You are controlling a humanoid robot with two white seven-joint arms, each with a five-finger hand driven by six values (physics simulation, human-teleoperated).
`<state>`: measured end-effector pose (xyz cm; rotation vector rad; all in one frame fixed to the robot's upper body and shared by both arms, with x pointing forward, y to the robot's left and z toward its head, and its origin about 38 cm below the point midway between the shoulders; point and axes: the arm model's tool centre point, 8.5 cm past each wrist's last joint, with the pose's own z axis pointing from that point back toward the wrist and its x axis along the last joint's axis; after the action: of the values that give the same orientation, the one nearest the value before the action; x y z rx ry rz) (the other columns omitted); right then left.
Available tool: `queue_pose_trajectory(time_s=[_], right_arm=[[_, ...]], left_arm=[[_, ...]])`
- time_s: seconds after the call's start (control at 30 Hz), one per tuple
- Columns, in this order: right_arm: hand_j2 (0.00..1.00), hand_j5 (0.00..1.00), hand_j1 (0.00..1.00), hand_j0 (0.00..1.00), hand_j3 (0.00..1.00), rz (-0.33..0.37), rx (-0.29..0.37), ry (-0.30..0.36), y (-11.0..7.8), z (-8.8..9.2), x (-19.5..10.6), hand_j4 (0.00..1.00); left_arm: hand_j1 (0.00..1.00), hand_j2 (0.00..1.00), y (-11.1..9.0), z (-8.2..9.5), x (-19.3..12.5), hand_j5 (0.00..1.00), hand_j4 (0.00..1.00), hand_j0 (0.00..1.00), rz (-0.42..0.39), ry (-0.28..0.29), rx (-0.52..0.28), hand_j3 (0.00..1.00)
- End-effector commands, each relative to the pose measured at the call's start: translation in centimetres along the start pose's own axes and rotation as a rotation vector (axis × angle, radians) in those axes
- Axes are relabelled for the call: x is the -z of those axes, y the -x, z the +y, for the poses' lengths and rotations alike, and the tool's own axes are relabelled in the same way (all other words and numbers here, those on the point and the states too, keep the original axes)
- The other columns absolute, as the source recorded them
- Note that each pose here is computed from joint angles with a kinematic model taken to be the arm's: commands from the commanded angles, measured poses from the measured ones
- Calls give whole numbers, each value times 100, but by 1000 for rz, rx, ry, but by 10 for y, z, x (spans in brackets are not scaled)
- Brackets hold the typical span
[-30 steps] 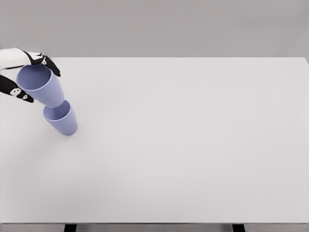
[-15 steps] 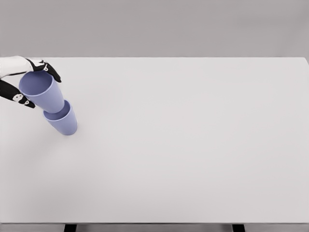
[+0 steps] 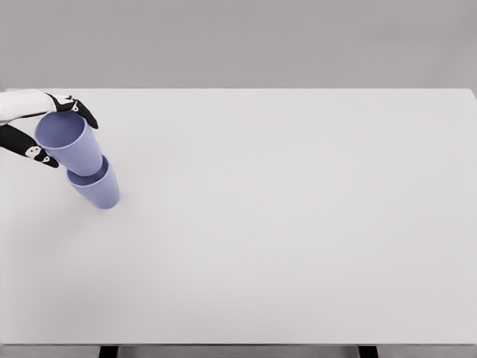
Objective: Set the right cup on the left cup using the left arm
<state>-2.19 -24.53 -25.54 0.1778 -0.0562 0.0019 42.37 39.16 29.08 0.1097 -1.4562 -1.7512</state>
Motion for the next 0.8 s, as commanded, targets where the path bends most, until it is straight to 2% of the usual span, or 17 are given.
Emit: queue_pose_trajectory(time_s=[0.0,0.17,0.23,0.3,0.33,0.47,0.63,0.7,0.77], right_arm=[[100,100,100,100,100,0,0,0,0,0,0,100],[100,100,100,100,100,0,1,0,0,0,0,100],[100,100,100,100,100,0,1,0,0,0,0,100],[100,100,100,100,100,0,-2,-1,0,0,0,100],[100,100,100,100,100,0,-2,-1,0,0,0,100],[100,100,100,100,100,0,1,0,0,0,0,100],[100,100,100,100,100,0,0,0,0,0,0,100],[100,100,100,100,100,0,-2,-1,0,0,0,100],[100,100,100,100,100,0,1,0,0,0,0,100]], left_arm=[[66,66,0,1,0,66,66,66,-1,-6,-6,66],[68,68,2,-4,0,68,68,68,1,1,-15,68],[71,71,2,-4,0,71,71,71,1,-1,-14,71],[91,91,2,-4,1,91,91,91,0,0,-14,91],[94,94,2,-3,2,94,94,94,0,0,-8,94],[99,99,4,-4,7,99,99,99,3,3,-3,99],[100,100,5,-4,6,100,100,100,7,1,-5,100],[100,100,1,2,0,100,100,100,0,-16,-3,100],[100,100,-8,12,-10,100,100,100,-33,-60,-34,100]])
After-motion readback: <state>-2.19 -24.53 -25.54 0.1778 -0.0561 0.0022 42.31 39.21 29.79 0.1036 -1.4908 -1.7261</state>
